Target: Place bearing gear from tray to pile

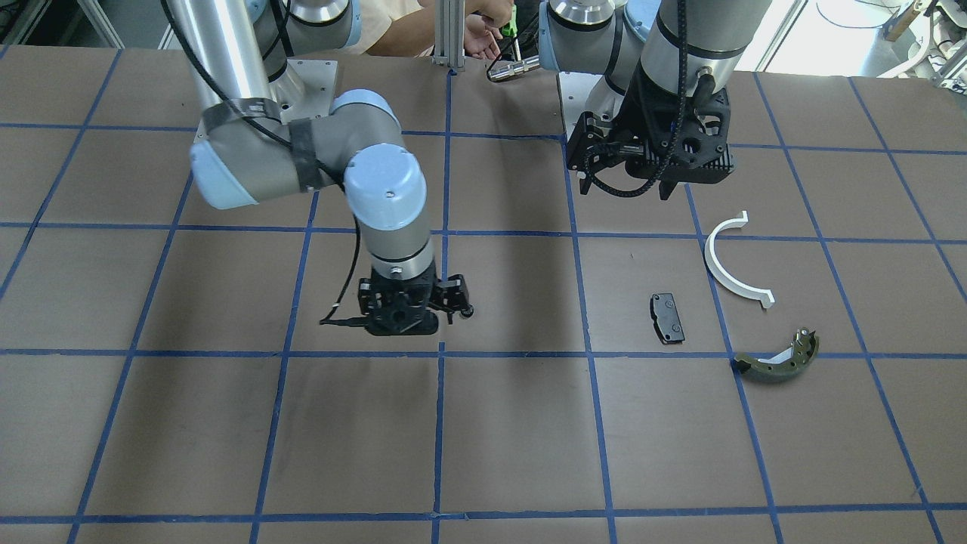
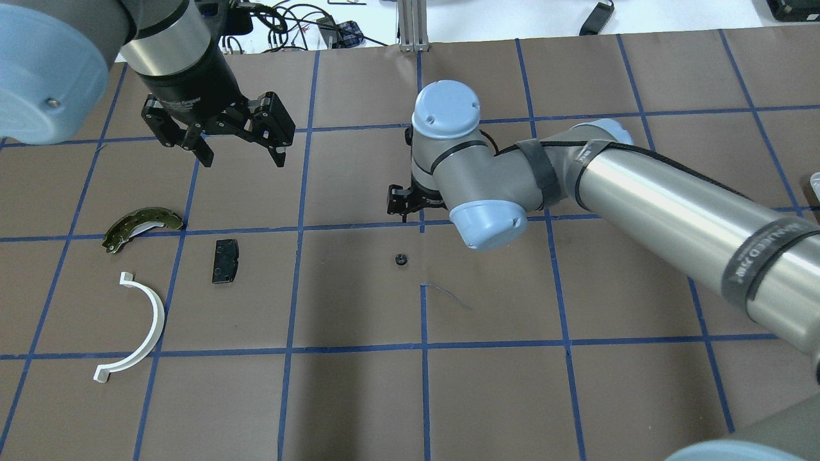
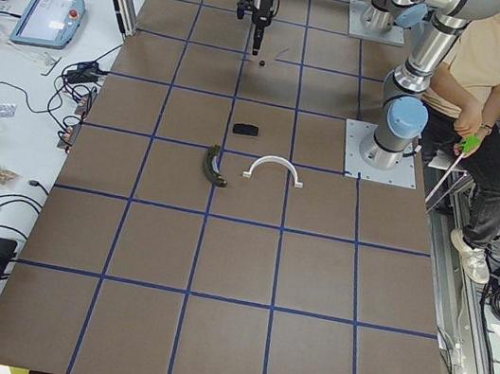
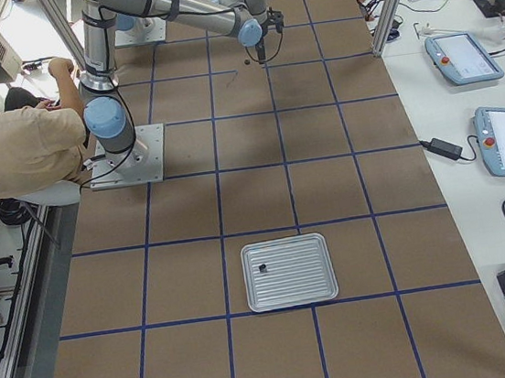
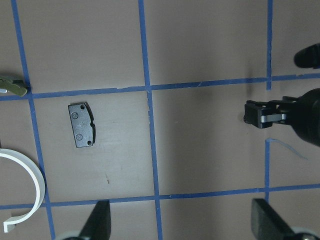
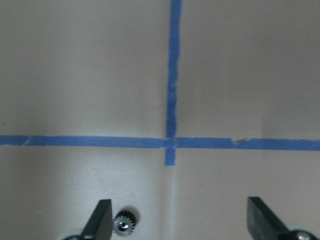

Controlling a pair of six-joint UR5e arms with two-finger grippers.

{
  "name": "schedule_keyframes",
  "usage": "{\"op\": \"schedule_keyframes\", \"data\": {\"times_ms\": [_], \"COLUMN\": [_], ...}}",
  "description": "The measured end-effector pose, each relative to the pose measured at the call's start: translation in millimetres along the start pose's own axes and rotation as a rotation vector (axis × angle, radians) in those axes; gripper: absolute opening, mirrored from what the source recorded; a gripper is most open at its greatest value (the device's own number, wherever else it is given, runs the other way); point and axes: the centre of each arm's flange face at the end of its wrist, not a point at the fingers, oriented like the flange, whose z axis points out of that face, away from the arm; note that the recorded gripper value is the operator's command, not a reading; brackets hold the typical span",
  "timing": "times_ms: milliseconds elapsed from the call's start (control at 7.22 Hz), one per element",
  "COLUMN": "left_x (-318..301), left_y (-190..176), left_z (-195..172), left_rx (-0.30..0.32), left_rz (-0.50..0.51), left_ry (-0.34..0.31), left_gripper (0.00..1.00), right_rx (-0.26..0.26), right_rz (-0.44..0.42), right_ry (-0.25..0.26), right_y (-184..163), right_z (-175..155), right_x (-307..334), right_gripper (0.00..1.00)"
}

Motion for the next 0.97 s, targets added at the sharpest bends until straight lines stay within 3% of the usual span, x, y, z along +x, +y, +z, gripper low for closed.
{"op": "schedule_keyframes", "data": {"times_ms": [415,969], "left_x": [0,0], "left_y": [1,2], "left_z": [-1,-2], "left_rx": [0.002,0.005], "left_rz": [0.008,0.009], "left_ry": [0.001,0.001], "left_gripper": [1.0,1.0], "right_rx": [-0.044,-0.095], "right_rz": [-0.022,-0.13], "right_ry": [0.047,0.1], "right_y": [-40,-45], "right_z": [-48,-72], "right_x": [162,326], "right_gripper": [1.0,1.0]}}
